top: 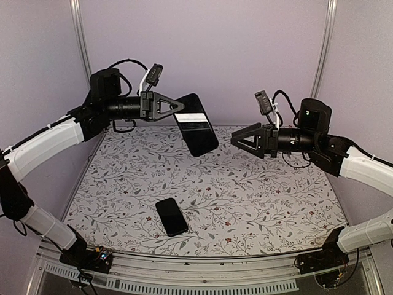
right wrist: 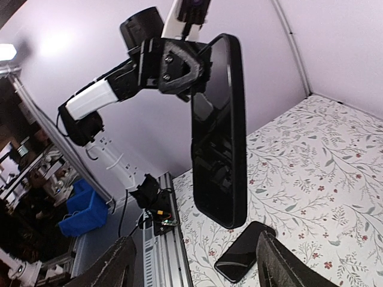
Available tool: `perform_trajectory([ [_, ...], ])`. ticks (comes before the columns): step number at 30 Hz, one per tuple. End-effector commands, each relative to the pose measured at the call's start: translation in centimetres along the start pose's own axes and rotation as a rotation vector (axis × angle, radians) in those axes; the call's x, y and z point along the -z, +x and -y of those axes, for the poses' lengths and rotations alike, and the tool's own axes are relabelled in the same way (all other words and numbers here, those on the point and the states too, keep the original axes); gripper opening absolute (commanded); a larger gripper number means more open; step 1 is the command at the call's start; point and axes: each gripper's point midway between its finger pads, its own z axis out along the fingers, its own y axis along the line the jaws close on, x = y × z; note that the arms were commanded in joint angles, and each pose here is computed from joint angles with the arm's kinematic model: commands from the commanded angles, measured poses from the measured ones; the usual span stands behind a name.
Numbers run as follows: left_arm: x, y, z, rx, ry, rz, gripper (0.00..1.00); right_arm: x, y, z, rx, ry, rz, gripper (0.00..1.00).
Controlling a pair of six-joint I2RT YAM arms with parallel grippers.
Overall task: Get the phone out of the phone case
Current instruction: Remove the bottom right corner of the phone case from the phone.
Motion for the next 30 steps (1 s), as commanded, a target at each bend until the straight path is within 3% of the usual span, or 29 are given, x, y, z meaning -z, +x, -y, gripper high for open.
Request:
perform_trajectory([
  [1, 1.2, -2.3, 5.1, -0.062, 0.161, 0.046, 0.00, 0.0, 0.2, -3.5, 0.036, -0.206, -0.040, 0.66],
  [7, 1.5, -2.8, 6.0, -0.052, 0.190, 0.071, 0.00, -0.3, -0.2, -4.0, 0.045, -0.248, -0.049, 0.56],
  [16, 1.5, -2.6, 6.2, -0.048, 0.202, 0.084, 0.00, -1.5, -0.4, -3.1, 0.009, -0.243, -0.059, 0.52],
  [25, 1.5, -2.5, 6.5, -0.051, 0.211, 0.089, 0.00, -2.1, -1.3, -3.5, 0.009, -0.286, -0.061, 0.33],
  [30, 1.5, -2.4, 6.7, -0.054, 0.219, 0.089, 0.00, -2.4, -1.1, -3.6, 0.003, -0.303, -0.071, 0.30],
])
